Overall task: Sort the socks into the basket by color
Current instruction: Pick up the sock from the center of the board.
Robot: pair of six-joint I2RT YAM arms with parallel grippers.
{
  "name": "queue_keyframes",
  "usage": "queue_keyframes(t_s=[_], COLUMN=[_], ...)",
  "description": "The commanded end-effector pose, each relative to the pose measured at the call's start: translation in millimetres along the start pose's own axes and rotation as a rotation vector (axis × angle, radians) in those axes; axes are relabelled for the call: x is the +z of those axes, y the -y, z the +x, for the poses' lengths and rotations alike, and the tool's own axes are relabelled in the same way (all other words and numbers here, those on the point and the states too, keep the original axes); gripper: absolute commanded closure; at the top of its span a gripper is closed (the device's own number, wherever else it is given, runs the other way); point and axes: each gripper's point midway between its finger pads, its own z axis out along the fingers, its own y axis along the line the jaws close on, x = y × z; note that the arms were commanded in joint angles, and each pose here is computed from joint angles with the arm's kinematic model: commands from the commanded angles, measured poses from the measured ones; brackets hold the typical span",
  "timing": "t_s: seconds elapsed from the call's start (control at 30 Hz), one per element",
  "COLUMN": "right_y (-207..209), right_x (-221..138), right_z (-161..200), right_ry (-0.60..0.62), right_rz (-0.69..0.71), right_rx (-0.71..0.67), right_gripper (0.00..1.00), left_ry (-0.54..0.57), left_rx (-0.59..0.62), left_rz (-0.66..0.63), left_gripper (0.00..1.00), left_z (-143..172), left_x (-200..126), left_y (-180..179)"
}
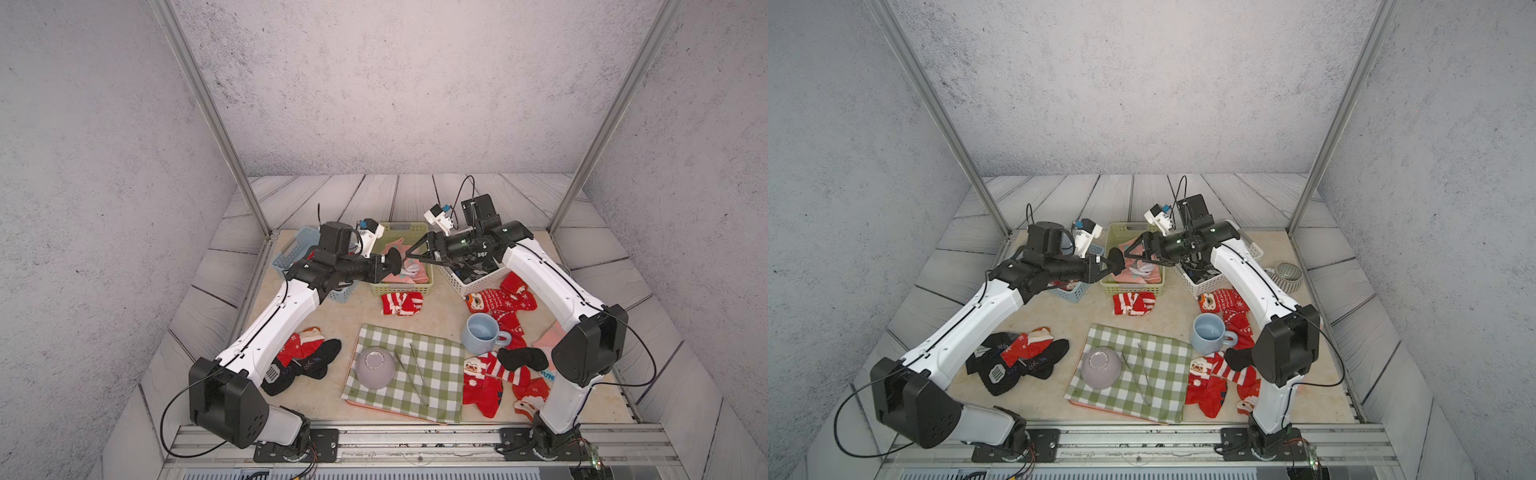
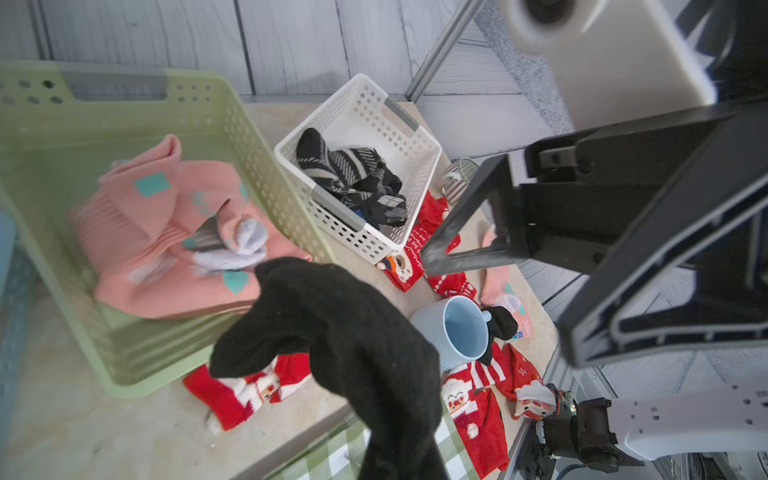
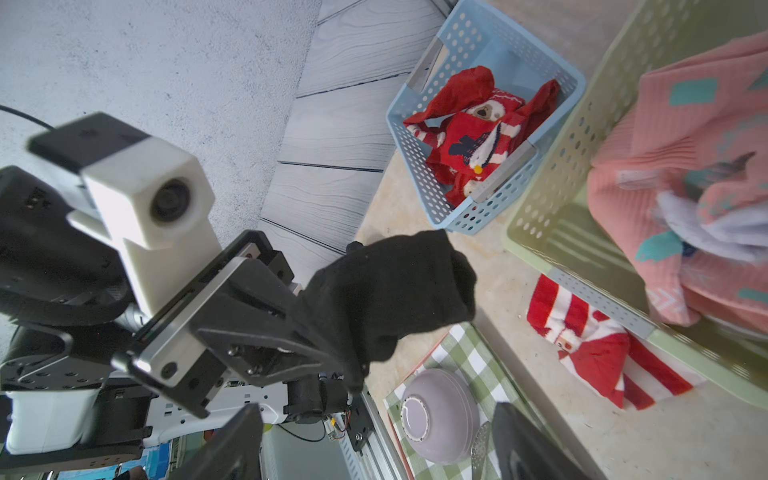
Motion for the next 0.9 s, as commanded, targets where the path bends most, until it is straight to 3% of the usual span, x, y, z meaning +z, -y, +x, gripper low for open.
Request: queue_keyframes(t_s=[0.0, 0.17, 0.43, 0.67, 0.77, 0.8, 0.87], right_y=[-16.5, -18.1, -17.9, -13.0, -11.4, -10.0, -2.8], right_x=[5.1, 7.2, 5.2, 6.2, 4.3, 3.2, -2.5], right_z=[-5.9, -9.5, -12.6, -13.6, -15.9, -17.3, -22.2], right_ry=[-0.007, -0.005, 0.016, 0.022, 0.034, 0.042, 0.067], right_rz=[-0.071, -0.079, -0.061, -0.044, -0.025, -0.014, 0.025], right_rx=[-0.014, -0.018, -0.027, -0.020, -0.027, -0.029, -0.028], right_gripper=[0.12, 0.17, 0.52, 0.93, 1.00, 1.00, 1.00], left_ry=[0.028, 0.014, -0.004, -0.006, -0.005, -0.007, -0.011], left_rx=[0.077, 0.111, 0.140, 0.151, 0.150, 0.146, 0.139], left_rz=[0.077, 0.120, 0.154, 0.147, 0.130, 0.120, 0.090], left_gripper=[1.00, 1.00, 1.00, 1.00, 1.00, 0.94, 0.69], left_z=[-15.0, -20.3, -18.3, -16.4, -15.4, -14.2, -10.4], left_x=[4.8, 16.9, 23.5, 21.7, 20.4, 20.3, 18.8], left_y=[21.9, 39.2, 50.6, 52.1, 49.7, 47.9, 42.2])
